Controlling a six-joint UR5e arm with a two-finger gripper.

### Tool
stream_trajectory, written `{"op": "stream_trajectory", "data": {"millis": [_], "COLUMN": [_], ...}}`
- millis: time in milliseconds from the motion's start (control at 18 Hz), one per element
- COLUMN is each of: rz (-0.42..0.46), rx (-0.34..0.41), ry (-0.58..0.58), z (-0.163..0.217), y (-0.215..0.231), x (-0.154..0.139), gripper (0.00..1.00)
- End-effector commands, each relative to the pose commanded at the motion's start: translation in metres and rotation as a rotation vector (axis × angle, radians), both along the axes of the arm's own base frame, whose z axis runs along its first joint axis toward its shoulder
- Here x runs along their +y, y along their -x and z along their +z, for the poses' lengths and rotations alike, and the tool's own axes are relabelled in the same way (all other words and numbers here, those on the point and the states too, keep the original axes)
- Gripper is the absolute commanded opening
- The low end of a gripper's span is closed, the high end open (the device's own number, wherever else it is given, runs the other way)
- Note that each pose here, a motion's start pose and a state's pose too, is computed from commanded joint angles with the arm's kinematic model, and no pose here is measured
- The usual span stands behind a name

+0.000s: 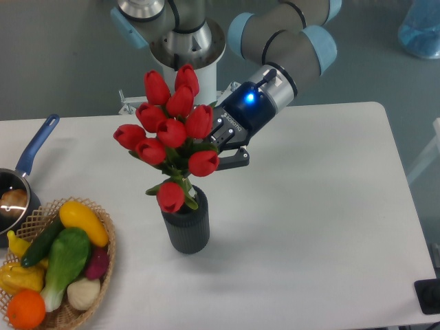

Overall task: Insert the flowers into the vase
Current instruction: 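Lower the tulip stems down into the vase opening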

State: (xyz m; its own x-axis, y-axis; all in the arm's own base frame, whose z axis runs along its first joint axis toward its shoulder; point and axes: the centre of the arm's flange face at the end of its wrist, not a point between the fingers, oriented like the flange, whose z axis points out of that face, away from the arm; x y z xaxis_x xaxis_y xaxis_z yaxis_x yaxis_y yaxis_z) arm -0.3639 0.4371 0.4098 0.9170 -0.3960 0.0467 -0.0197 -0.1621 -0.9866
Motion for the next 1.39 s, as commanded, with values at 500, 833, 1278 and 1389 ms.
{"op": "stream_trajectory", "data": {"millis": [500, 833, 1278, 1389], "rz": [-0.01, -0.014, -0.028, -0.031], "rx": [0.003, -0.008, -0.015, -0.019], "ry": [-0.015, -0.009, -0.008, -0.004], "z": [-0.009, -0.023, -0.043, -0.046], "y": [-0.004, -0.007, -0.009, -0.011], "x": [-0.001, -0.001, 0.003, 0.003], "gripper": [0.21, 0.21, 0.21, 0.21]}}
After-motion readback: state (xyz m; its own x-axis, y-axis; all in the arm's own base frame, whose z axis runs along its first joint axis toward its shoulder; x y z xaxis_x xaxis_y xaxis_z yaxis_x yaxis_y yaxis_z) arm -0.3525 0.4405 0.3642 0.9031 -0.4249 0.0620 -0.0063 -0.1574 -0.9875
